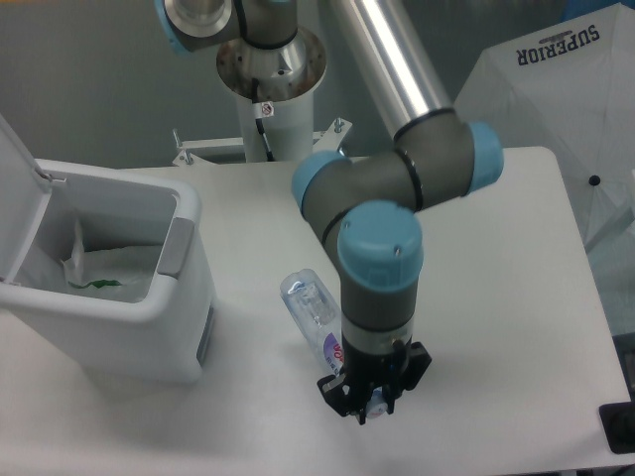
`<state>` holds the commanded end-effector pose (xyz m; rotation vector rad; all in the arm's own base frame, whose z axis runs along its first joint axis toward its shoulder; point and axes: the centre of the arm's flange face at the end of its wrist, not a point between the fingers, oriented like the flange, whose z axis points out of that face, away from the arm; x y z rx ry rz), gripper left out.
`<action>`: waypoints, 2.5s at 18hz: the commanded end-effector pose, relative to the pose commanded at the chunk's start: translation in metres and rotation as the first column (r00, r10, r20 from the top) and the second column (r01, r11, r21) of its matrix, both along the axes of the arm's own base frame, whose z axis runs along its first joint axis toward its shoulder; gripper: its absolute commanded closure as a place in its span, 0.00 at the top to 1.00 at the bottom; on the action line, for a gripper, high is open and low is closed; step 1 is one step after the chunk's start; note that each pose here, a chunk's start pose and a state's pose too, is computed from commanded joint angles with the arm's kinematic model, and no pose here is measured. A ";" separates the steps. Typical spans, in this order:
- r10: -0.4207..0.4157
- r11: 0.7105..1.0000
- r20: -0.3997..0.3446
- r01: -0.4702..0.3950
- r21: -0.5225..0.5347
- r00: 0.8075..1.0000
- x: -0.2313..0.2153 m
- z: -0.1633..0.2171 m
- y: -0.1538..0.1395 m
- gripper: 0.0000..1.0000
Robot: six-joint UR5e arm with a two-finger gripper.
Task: Place the trash in the trash can
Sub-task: 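Lift the bottle and carry it over the trash bin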
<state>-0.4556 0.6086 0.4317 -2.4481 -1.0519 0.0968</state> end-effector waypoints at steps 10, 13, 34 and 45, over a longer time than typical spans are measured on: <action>-0.164 0.938 -0.202 0.216 0.272 0.966 0.007 0.111 0.011 0.13; -0.216 0.889 -0.221 0.285 0.357 0.951 0.020 0.148 0.017 0.13; -0.606 0.577 -0.194 0.594 0.560 0.771 0.196 0.200 0.021 0.13; -0.662 0.562 -0.165 0.631 0.535 0.731 0.228 0.154 0.025 0.13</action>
